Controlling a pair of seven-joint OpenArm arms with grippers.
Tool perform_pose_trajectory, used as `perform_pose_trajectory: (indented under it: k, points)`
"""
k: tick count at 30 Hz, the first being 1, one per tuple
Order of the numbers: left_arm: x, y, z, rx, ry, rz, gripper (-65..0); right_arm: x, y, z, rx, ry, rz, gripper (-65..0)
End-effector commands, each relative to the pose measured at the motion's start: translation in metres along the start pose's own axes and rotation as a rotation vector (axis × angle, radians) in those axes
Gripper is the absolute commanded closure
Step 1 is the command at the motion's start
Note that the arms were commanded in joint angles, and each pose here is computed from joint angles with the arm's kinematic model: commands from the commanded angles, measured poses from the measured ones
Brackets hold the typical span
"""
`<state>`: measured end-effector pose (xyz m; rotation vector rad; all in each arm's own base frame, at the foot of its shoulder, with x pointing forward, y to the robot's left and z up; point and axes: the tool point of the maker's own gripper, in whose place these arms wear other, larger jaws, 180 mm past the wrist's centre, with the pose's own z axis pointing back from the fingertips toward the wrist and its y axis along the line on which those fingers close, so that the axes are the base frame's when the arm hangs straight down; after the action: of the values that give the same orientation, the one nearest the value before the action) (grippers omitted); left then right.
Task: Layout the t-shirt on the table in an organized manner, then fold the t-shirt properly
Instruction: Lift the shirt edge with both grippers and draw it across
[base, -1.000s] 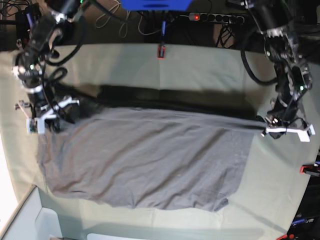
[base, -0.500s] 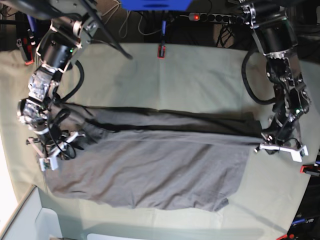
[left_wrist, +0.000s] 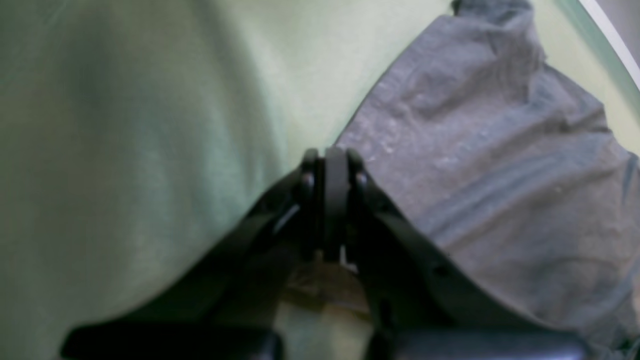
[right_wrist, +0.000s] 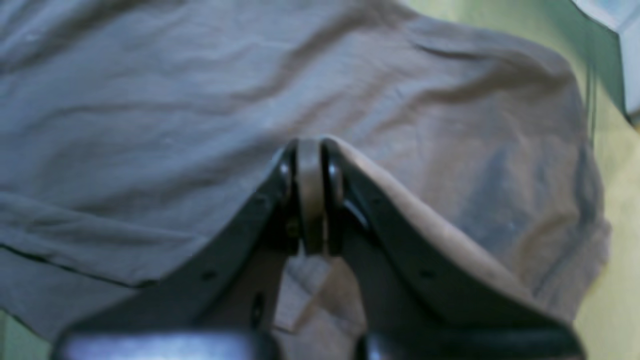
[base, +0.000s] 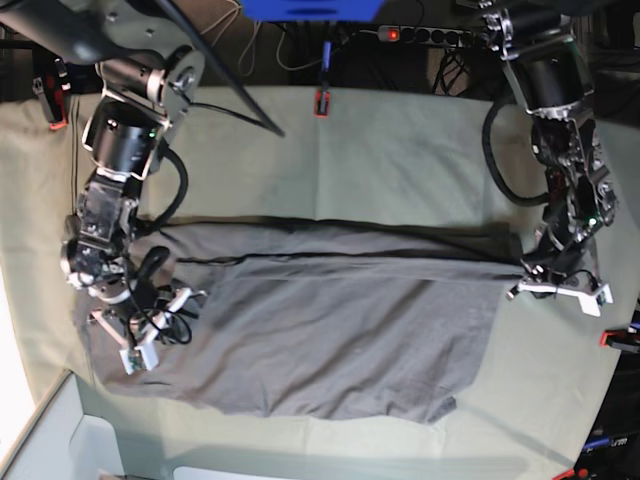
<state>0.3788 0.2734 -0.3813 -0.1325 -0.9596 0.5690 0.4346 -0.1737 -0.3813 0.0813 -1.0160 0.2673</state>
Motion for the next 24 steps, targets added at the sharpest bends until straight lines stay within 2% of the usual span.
perform_pose_trajectory:
  k: [1,4,6,8,10,15,18,20,24]
  points:
    - [0.023,-0.006,0.001,-0.018,-0.062,-0.007,0.0,0.027,-0.01,0.001,-0.018,-0.072,0.007,0.0]
    - [0.028,-0.01,0.0,-0.026,-0.07,-0.006,-0.1,0.019,-0.008,-0.003,-0.006,-0.052,-0.003,0.0]
    - [0.03,-0.012,-0.003,-0.029,-0.069,-0.001,-0.5,0.012,-0.019,-0.001,-0.017,-0.031,0.005,0.0]
    - [0.03,-0.014,-0.008,-0.03,-0.057,0.01,-3.8,0.013,-0.021,-0.002,-0.016,-0.027,0.004,-2.2]
    - [0.028,-0.016,-0.014,-0.03,-0.031,0.02,-12.1,0.011,-0.026,-0.001,-0.023,-0.018,0.01,-8.8]
    - [0.029,-0.012,-0.015,-0.024,-0.013,0.016,-38.7,0.007,-0.043,0.006,-0.054,-0.008,0.024,-26.5]
    - [0.03,-0.012,-0.014,-0.028,-0.013,0.02,-49.8,0.002,-0.057,0.016,-0.085,0.0,0.046,-32.2]
    - [0.038,-0.015,-0.007,-0.037,-0.038,0.006,-52.7,0.002,-0.062,0.03,-0.117,-0.015,0.078,-34.0]
    - [0.024,-0.005,0.016,-0.027,-0.061,-0.036,-52.6,-0.007,-0.057,0.057,-0.156,-0.028,0.132,-34.0]
